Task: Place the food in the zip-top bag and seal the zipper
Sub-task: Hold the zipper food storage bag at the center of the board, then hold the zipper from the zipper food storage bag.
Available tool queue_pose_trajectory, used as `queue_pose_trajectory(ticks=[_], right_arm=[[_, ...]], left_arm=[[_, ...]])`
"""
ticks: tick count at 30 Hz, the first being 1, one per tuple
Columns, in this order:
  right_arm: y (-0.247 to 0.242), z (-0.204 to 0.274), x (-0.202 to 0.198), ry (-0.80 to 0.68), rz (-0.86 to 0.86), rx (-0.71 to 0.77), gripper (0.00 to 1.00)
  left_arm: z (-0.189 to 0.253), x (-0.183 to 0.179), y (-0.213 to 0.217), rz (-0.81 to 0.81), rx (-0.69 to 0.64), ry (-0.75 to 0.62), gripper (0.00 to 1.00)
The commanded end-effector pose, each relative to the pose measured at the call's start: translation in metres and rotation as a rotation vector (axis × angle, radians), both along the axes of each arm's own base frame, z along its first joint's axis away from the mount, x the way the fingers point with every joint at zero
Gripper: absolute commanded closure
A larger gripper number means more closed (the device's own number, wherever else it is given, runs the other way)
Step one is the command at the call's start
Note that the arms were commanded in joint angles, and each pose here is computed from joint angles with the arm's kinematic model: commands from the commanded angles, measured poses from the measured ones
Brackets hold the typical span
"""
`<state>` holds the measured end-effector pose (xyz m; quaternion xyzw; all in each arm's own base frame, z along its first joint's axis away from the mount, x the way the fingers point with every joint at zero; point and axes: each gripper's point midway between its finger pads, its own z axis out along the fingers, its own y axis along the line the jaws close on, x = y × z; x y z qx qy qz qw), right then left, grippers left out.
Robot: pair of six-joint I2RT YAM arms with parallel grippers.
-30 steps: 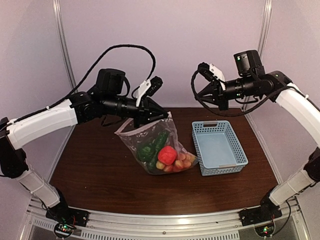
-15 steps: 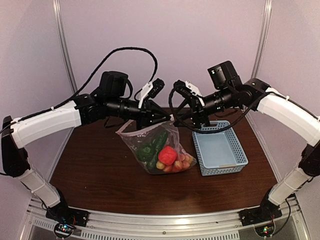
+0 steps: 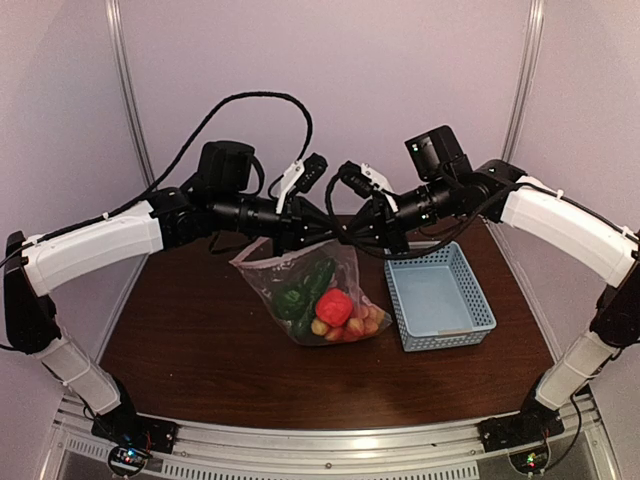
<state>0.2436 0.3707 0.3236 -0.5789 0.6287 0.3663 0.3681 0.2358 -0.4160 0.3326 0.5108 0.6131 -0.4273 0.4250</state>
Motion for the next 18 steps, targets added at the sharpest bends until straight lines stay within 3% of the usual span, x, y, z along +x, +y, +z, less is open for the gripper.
queue_pose_trajectory(ticks=[1,3,6,14,18], right_arm=[[0.005,0.011,0.003,-0.03,0.012,0.03,1.0],[0.004,0.012,0.003,-0.041,0.012,0.027,1.0],[0.001,0.017,0.002,-0.067,0.006,0.033,1.0],[-0.003,0.024,0.001,-0.096,-0.001,0.04,1.0],[-0.004,0.026,0.001,-0.103,-0.006,0.041,1.0]], left_arm=[[0.021,0.001,0.0,-0.001,-0.067,-0.041,0.75],[0.019,0.003,0.002,0.016,-0.055,-0.039,0.61],[0.017,0.003,0.006,0.031,-0.036,-0.043,0.58],[0.008,0.001,0.008,0.021,-0.008,-0.023,0.76],[0.009,0.002,0.007,0.023,-0.009,-0.022,0.78]])
